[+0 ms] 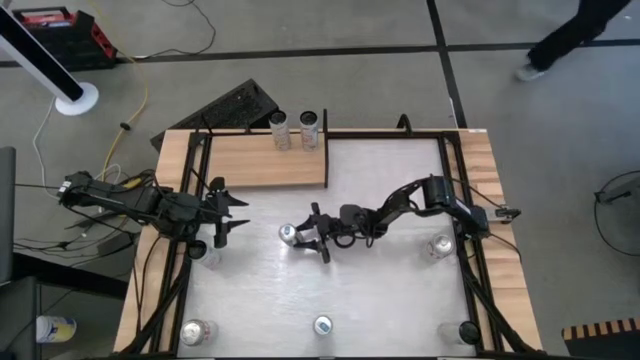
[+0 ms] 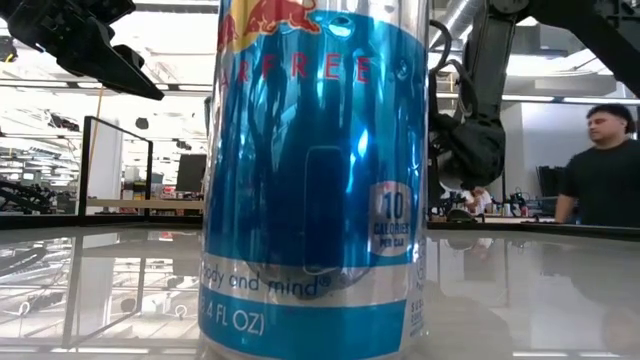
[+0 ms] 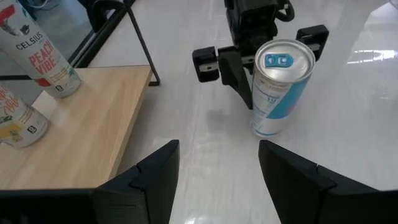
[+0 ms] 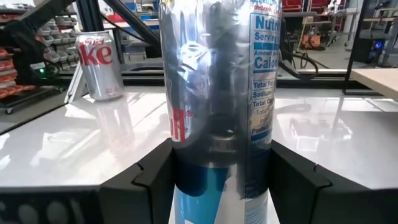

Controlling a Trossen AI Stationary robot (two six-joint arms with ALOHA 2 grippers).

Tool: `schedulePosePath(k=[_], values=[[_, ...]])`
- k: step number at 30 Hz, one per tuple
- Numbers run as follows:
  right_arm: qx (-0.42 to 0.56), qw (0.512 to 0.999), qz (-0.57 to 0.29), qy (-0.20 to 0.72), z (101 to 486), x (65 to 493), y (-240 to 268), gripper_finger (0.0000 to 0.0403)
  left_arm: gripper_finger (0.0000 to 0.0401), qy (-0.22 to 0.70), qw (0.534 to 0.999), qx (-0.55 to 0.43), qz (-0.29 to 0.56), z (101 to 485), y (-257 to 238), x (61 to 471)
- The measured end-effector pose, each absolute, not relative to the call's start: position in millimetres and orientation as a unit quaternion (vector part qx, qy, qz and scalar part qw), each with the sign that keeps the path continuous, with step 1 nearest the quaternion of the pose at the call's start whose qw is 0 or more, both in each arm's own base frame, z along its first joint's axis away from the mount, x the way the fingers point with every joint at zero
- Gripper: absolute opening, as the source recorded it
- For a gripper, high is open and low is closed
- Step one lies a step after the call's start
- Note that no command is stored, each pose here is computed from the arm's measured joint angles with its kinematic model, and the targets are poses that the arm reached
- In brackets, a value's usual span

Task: Place canned beverage on shelf
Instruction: Put the top red bull soda can beside the tropical vibe soda can on the shelf

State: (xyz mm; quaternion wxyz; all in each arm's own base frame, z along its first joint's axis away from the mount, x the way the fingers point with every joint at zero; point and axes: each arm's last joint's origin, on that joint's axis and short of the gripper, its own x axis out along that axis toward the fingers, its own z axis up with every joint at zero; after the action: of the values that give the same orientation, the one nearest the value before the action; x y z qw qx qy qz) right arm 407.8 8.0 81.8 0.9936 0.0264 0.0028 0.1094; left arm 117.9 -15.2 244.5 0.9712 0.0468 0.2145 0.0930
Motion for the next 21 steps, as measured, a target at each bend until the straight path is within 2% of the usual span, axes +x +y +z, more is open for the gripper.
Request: schedulePosePath(k=[9,11,14,15,17,21], values=[[0.029,0.993,0.109,0.022,78.9,407.9,8.3,0.0226,0.0206,0.214,0.971,0.047,0.093,244.5,-15.2,117.9],[0.039,0.993,0.108,0.025,78.7,408.0,8.2,0.0268,0.0206,0.215,0.971,0.047,0.093,244.5,-15.2,117.8],[0.066,0.992,0.104,0.036,76.9,407.9,6.7,0.036,0.0206,0.214,0.971,0.047,0.092,244.5,-15.2,117.9],[0.073,0.991,0.102,0.04,75.9,407.7,5.0,0.0376,0.0206,0.215,0.971,0.047,0.092,244.4,-15.3,117.9],[0.082,0.991,0.098,0.044,75.3,407.6,2.7,0.0373,0.0206,0.214,0.971,0.046,0.092,244.5,-15.2,117.9],[0.079,0.991,0.099,0.048,76.7,407.7,-0.1,0.0324,0.0206,0.214,0.971,0.046,0.092,244.5,-15.3,117.9]])
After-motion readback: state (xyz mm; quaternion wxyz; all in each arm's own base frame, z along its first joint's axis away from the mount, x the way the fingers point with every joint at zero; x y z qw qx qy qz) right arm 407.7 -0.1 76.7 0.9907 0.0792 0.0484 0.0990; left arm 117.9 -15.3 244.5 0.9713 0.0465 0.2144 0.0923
